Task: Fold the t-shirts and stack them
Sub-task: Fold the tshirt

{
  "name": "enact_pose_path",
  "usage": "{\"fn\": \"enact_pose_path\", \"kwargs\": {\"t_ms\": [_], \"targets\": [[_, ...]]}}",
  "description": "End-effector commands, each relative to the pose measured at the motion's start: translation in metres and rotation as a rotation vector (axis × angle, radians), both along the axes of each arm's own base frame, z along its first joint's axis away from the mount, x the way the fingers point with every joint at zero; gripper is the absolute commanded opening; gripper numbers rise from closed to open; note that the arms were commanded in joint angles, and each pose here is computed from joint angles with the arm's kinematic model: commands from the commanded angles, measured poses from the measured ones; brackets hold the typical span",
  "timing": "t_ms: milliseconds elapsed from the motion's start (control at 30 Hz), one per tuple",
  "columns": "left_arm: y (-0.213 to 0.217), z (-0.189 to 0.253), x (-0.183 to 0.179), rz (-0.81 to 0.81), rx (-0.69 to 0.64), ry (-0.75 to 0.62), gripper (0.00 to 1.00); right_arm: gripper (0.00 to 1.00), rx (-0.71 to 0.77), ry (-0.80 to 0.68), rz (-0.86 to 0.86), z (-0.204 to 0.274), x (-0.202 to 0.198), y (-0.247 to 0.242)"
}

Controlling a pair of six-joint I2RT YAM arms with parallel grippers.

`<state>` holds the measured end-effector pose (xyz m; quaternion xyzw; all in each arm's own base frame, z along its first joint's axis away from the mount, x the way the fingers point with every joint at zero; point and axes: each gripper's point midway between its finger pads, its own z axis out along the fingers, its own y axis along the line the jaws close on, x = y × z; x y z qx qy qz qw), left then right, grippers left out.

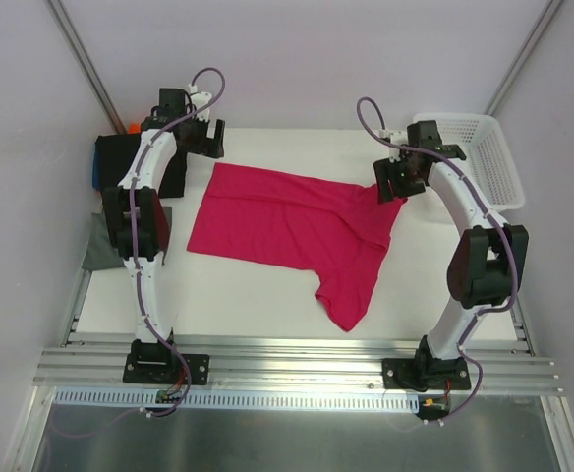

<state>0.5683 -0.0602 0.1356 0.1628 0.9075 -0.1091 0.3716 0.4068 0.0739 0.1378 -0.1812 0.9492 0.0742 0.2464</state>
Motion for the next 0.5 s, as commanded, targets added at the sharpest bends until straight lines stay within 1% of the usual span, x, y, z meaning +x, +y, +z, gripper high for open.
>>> {"fn": "enact_pose_path", "kwargs": {"t_ms": [0, 33, 100, 167, 267, 333, 467], "targets": [[-0.051, 0.063, -0.010, -0.077, -0.162, -0.072, 0.94, 0.60, 0.078, -0.071, 0.052, 0.033, 0.003, 0.036], [-0.061, 0.056, -0.016, -0.103, -0.181, -0.048, 0.93, 0.56, 0.083, -0.064, 0.072, 0.030, 0.004, 0.045], [-0.078, 0.047, -0.023, -0.135, -0.209, -0.010, 0.92, 0.56, 0.099, -0.043, 0.119, 0.025, 0.001, 0.067], [-0.097, 0.037, -0.033, -0.144, -0.267, 0.050, 0.90, 0.56, 0.105, -0.014, 0.166, 0.016, 0.000, 0.086], [-0.113, 0.029, -0.045, -0.128, -0.372, 0.145, 0.88, 0.55, 0.110, 0.024, 0.200, 0.002, 0.001, 0.103], [-0.118, 0.026, -0.052, -0.124, -0.405, 0.184, 0.86, 0.54, 0.109, 0.049, 0.207, -0.008, 0.001, 0.108], [-0.108, 0.014, -0.062, -0.078, -0.374, 0.222, 0.88, 0.56, 0.103, 0.085, 0.201, -0.023, -0.001, 0.116]]}}
